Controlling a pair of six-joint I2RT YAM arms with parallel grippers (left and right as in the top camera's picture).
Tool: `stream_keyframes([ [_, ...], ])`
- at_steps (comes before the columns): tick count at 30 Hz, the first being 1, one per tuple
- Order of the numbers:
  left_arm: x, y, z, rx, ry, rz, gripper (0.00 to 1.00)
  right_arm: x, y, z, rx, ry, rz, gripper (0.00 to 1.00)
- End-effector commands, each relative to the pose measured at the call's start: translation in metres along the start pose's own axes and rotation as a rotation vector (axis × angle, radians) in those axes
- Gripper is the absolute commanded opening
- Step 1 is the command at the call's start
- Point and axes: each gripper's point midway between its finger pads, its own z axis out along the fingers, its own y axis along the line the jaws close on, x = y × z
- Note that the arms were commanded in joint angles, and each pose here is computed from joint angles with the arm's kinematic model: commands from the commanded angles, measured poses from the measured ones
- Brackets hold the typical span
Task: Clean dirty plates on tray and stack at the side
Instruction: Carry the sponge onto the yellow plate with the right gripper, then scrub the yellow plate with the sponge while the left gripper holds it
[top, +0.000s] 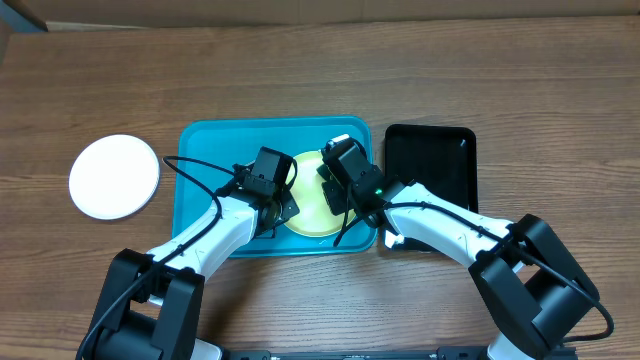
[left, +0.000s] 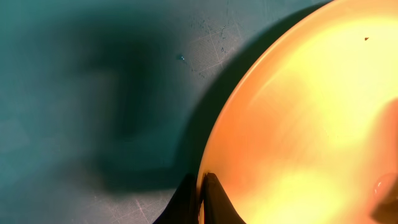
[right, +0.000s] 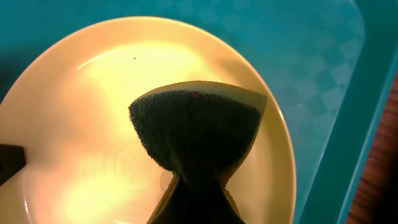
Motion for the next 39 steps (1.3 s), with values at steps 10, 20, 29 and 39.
stream_keyframes([
  [10,0.030,0.023,0.018,-0.064,0.103,-0.005,0.04,0.001,-0.015,0.014,0.092,-0.002,-0.023,0.04],
  [20,0.030,0.023,0.018,-0.064,0.103,-0.005,0.04,0.034,0.008,0.032,-0.041,0.127,0.108,0.04],
  [29,0.030,0.023,0.018,-0.064,0.103,-0.005,0.04,0.034,0.049,0.026,-0.268,0.178,0.227,0.04],
  [39,0.030,0.024,0.017,-0.068,0.103,-0.005,0.04,-0.002,0.033,0.026,-0.279,0.077,0.258,0.04],
])
